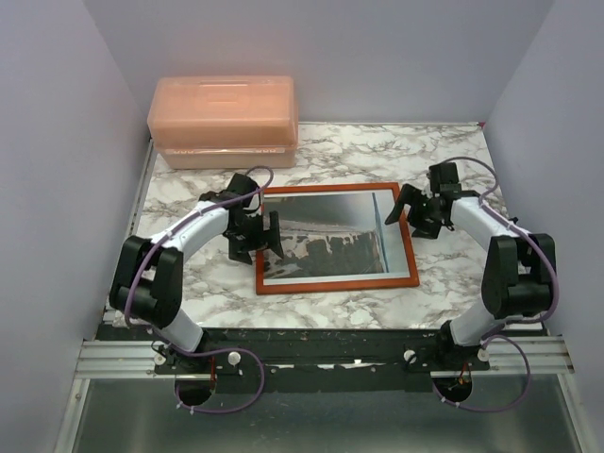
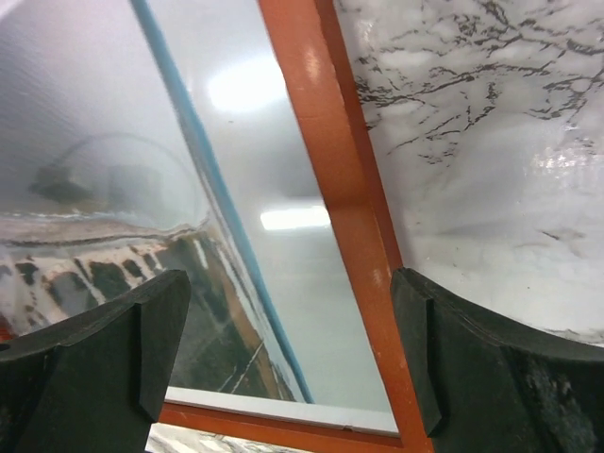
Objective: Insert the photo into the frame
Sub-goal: Adjust the photo frame at the center of the board, then reset both arms
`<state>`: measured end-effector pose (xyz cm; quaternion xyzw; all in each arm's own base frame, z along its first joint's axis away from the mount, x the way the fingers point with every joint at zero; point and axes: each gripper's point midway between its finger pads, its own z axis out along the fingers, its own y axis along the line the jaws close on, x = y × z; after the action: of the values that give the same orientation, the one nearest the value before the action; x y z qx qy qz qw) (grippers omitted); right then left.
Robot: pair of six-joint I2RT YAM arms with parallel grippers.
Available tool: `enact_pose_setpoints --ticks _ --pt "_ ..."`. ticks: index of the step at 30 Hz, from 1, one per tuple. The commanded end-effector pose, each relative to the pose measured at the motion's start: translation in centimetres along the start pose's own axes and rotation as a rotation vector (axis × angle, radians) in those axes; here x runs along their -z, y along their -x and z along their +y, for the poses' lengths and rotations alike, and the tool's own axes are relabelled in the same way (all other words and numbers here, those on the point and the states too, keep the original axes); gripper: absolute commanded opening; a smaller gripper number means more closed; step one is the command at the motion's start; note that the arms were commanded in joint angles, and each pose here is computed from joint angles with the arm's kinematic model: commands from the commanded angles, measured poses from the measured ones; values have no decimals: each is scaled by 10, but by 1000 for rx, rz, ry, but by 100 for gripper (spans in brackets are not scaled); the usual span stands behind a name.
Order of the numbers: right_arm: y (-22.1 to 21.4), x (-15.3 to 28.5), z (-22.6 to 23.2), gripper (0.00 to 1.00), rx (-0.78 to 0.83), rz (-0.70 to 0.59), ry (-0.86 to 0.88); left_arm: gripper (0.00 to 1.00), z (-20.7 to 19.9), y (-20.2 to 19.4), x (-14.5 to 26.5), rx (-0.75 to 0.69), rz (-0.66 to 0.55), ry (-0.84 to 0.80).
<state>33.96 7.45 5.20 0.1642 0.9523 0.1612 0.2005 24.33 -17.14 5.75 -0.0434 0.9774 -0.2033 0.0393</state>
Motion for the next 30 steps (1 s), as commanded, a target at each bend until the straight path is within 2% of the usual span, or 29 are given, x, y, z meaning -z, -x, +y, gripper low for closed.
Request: enact_pose_setpoints --ticks 1,8,13,18,21,25,28,30 --pt "24 28 9 96 12 -115 8 98 -19 38 44 -71 -241 -19" --pt "50 73 27 100 65 -335 82 98 -43 60 104 -67 -515 -245" --pt "51 102 25 100 93 -490 106 98 -38 75 153 -47 -790 -406" --pt "50 123 16 100 151 -653 98 99 -17 83 184 -98 -1065 -338" --pt "52 134 -3 100 133 -781 39 98 1 86 198 -119 -1219 -254" --pt "47 128 -30 100 82 -859 -47 98 22 88 203 -238 -1403 -137" --pt "47 123 -41 100 50 -912 -66 98 38 85 192 -320 -1489 -63" --pt "46 120 -47 100 54 -967 -66 98 47 84 187 -365 -1504 -3"
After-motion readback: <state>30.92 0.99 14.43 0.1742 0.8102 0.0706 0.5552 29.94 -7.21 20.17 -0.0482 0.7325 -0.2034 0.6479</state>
